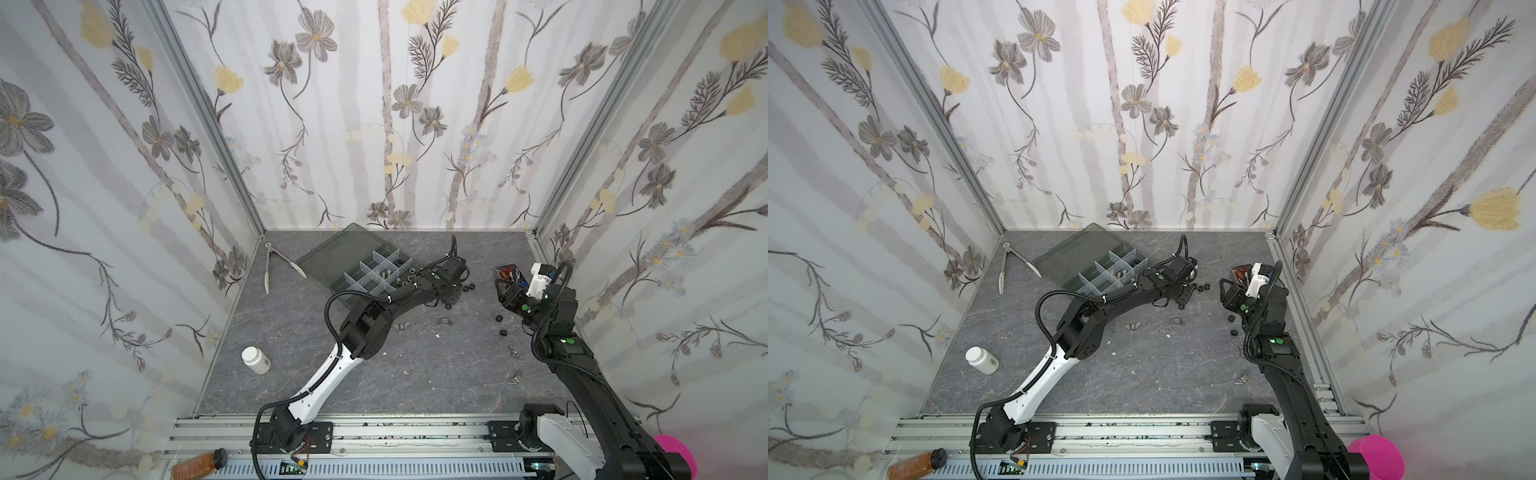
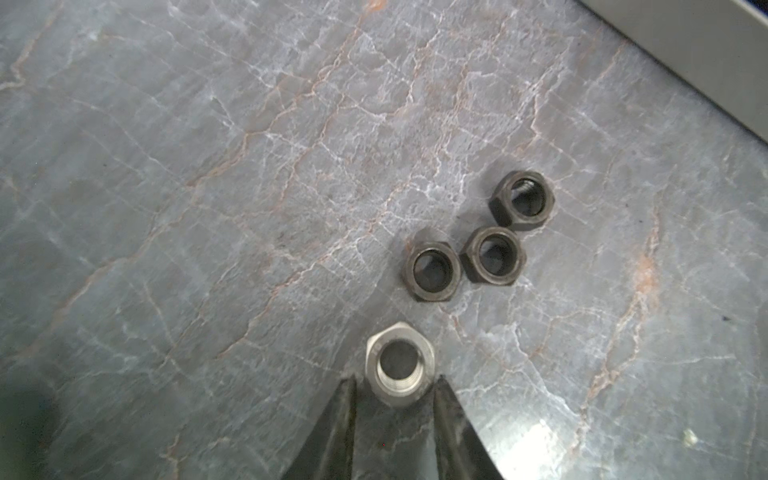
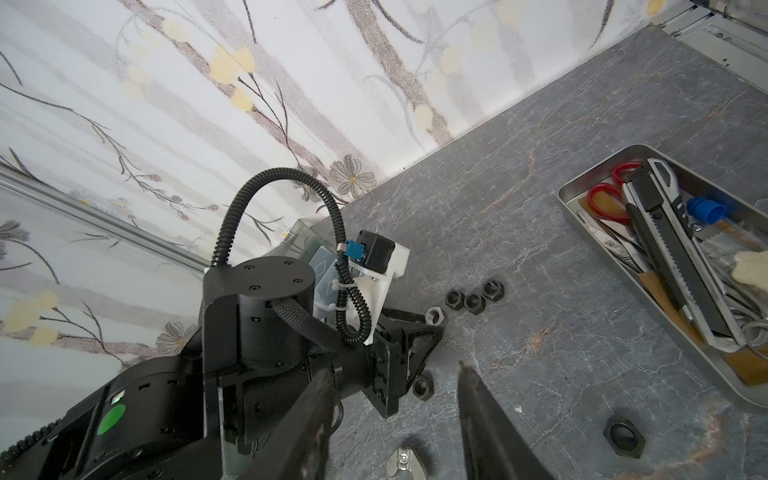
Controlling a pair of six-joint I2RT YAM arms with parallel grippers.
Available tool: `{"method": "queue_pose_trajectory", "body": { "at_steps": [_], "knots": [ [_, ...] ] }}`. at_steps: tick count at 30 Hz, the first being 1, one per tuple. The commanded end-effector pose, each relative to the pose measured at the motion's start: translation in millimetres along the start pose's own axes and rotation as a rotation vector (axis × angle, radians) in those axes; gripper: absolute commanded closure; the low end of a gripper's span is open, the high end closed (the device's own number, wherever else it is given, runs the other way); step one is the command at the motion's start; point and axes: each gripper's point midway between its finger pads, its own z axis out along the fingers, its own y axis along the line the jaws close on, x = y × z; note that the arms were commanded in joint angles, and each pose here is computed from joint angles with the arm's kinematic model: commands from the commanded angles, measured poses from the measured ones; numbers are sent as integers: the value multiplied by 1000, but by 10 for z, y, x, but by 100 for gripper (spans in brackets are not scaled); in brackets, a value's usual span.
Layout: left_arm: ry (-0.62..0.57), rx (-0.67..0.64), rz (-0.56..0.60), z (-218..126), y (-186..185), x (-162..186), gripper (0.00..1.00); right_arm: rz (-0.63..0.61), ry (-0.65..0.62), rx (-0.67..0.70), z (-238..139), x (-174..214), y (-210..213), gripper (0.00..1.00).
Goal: Sort the screws and nuts into containers
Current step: 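Lower the left gripper onto a silver hex nut beside dark nuts, then close the left gripper on the silver hex nut and lift it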
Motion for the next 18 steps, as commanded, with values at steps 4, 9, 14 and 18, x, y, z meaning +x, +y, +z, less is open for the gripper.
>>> {"method": "queue_pose_trajectory", "body": {
  "at_steps": [4,9,14,18],
  "knots": [
    [-10,7,-2,20,-18,-39,66,-20,-30,-21,-18,-78,61,50],
    [-10,10,2,41,-34,-49,68,-21,-31,-21,-25,-84,65,50],
    [-5,5,8,38,-35,-40,73,-22,-31,-22,-24,-85,66,50],
    [-3,-6,20,25,-24,-38,75,-22,-30,-22,-25,-82,68,50]
  ]
}}
